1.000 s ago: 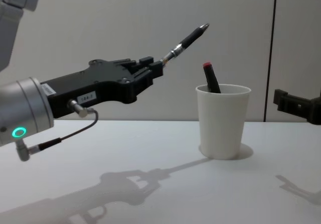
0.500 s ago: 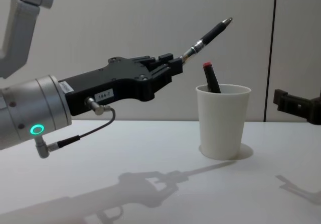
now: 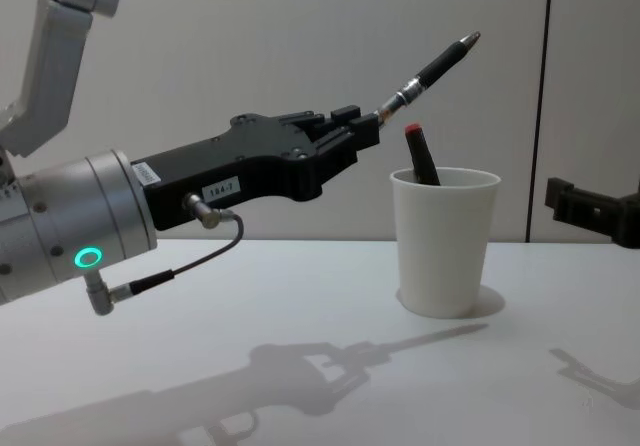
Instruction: Place the pen into the pen holder.
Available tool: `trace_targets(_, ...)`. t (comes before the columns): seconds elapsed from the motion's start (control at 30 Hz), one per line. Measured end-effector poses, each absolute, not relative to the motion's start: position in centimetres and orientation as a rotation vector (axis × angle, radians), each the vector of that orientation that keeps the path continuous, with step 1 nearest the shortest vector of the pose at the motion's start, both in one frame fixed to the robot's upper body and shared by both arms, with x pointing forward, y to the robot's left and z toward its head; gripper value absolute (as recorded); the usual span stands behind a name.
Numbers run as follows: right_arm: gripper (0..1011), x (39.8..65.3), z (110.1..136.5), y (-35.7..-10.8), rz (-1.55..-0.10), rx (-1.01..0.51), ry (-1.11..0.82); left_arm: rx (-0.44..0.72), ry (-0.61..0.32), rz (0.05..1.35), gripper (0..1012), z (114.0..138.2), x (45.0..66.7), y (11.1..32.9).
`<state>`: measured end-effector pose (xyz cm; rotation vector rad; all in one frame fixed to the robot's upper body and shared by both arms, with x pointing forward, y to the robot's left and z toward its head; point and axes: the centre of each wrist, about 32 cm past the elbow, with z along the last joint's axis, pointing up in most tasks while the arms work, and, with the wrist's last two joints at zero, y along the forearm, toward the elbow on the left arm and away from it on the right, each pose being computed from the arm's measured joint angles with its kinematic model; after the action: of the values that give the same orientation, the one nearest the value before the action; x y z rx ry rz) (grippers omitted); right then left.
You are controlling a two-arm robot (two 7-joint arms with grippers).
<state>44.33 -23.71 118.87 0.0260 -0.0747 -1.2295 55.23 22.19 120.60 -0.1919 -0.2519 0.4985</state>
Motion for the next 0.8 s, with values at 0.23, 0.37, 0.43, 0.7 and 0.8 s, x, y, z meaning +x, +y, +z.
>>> trace_targets(0.23, 1001, 44.33, 118.87, -23.71, -1.229, 0.026, -0.075, -0.196, -0.253, 0.491, 179, 120.62, 55.24, 22.11)
trace_targets(0.37, 1001, 44.33, 118.87, -23.71, -1.230, 0.026, -0.075, -0.202, -0.254, 0.464, 178, 120.59, 55.41, 22.05)
trace_targets(0.43, 1001, 44.33, 118.87, -23.71, -1.230, 0.026, -0.075, -0.205, -0.254, 0.450, 179, 120.60, 55.49, 22.02)
trace_targets(0.7, 1001, 44.33, 118.87, -23.71, -1.229, 0.026, -0.075, -0.220, -0.250, 0.379, 178, 120.44, 55.91, 21.64)
trace_targets(0.8, 1001, 44.33, 118.87, -23.71, -1.229, 0.026, -0.075, -0.223, -0.246, 0.360, 178, 120.37, 56.02, 21.47)
